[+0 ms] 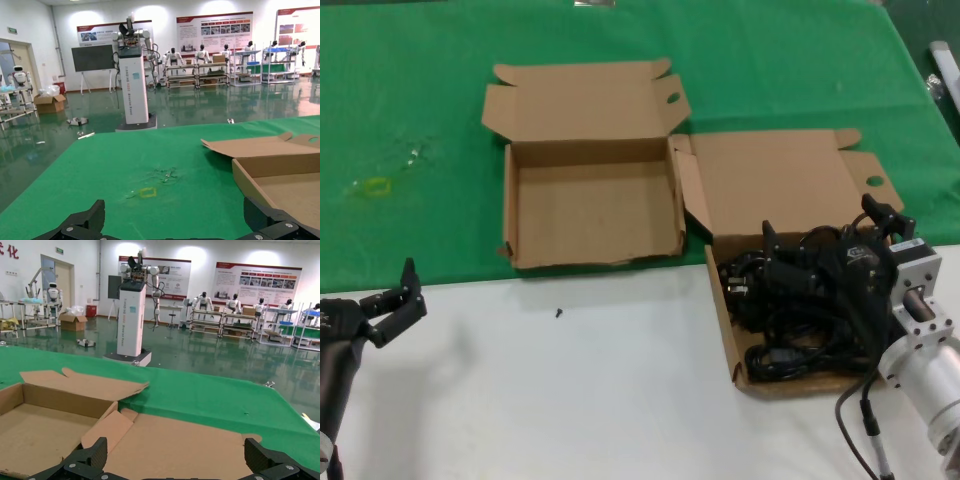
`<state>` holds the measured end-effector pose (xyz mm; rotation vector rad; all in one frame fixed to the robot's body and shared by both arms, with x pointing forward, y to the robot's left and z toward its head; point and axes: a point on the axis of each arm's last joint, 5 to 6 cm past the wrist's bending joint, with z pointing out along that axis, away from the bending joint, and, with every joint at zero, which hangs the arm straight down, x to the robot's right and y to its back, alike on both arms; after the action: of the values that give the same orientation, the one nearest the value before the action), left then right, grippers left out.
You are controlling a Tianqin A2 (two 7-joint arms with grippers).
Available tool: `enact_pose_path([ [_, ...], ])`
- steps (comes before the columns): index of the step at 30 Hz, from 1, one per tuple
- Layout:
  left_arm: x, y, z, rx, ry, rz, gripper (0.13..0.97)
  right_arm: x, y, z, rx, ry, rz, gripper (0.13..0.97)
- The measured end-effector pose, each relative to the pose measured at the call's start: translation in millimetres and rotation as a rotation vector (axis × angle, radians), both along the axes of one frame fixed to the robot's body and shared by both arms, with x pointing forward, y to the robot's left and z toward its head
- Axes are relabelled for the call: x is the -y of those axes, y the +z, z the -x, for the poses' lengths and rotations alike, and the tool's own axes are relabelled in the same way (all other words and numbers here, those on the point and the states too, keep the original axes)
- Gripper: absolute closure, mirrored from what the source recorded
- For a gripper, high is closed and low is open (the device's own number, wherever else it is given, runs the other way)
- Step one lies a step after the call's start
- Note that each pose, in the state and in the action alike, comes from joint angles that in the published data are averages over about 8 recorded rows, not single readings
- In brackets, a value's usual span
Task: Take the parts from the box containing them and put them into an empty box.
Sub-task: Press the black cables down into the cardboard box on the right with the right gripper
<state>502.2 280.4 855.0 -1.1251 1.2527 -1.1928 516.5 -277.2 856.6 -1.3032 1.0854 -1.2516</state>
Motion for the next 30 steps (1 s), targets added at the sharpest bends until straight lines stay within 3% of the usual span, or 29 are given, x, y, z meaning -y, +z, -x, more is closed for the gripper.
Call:
enact_pose_path([
  [30, 0.0, 0.0, 0.0, 0.0, 0.0, 0.0, 0.132, 0.0, 0.0, 0.0, 0.0, 0.0, 0.0, 0.13],
])
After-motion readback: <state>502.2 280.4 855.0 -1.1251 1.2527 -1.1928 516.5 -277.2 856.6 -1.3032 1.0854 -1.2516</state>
